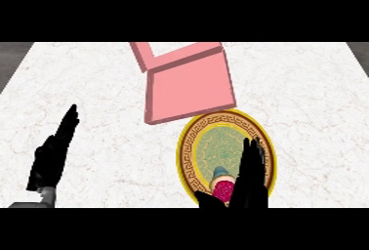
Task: Pick the cupcake from the plate and place it in the cardboard box
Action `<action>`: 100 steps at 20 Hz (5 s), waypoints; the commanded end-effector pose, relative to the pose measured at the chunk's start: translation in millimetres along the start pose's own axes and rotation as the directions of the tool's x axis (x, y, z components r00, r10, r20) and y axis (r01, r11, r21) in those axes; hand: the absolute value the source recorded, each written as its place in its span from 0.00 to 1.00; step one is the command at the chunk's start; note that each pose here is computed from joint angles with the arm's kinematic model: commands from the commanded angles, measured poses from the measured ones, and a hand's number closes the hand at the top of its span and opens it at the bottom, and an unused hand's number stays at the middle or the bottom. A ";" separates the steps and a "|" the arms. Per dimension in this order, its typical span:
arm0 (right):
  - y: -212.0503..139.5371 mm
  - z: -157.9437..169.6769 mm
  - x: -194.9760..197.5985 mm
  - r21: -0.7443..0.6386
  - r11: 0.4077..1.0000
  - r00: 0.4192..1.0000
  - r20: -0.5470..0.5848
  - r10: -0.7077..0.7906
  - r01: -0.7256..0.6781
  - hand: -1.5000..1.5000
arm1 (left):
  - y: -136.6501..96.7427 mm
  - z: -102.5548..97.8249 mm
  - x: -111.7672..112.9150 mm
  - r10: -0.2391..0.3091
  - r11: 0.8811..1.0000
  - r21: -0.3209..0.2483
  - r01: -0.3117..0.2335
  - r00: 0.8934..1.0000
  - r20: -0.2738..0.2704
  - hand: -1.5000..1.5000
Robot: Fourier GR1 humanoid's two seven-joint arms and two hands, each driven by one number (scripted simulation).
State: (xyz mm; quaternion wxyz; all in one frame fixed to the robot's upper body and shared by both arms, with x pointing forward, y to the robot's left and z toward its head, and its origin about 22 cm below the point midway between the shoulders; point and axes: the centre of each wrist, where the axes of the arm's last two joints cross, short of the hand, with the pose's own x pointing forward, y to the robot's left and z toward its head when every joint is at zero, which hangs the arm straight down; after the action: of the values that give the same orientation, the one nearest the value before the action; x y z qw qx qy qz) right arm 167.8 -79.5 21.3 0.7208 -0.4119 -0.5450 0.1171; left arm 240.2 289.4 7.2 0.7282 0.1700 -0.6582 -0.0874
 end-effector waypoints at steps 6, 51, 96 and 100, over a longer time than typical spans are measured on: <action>16.2 -17.6 8.8 0.001 0.999 0.992 -0.118 -0.037 0.037 0.00 | -24.2 8.5 17.0 -0.015 1.000 0.010 0.015 1.000 0.015 0.50; -69.1 -131.6 67.1 -0.049 0.930 0.006 0.998 0.055 -0.364 1.00 | -36.1 -18.2 46.6 0.004 0.986 -0.163 0.022 0.988 0.157 0.50; 12.9 -219.8 218.3 0.700 0.516 0.205 0.670 -0.714 -0.494 0.00 | -21.0 -8.8 18.6 -0.008 0.999 -0.034 0.009 0.999 0.032 0.50; -10.3 -230.6 238.9 0.806 0.460 0.265 0.567 -0.780 -0.372 0.00 | -27.7 -12.6 21.9 -0.004 0.999 -0.049 0.007 0.999 0.049 0.50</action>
State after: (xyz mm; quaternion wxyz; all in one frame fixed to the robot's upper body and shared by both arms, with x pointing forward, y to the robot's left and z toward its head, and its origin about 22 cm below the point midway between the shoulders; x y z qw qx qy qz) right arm 453.1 -44.2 164.4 0.3225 0.1956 -0.7640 0.5236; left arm 254.4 268.0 14.6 0.7183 0.1570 -0.6693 -0.1068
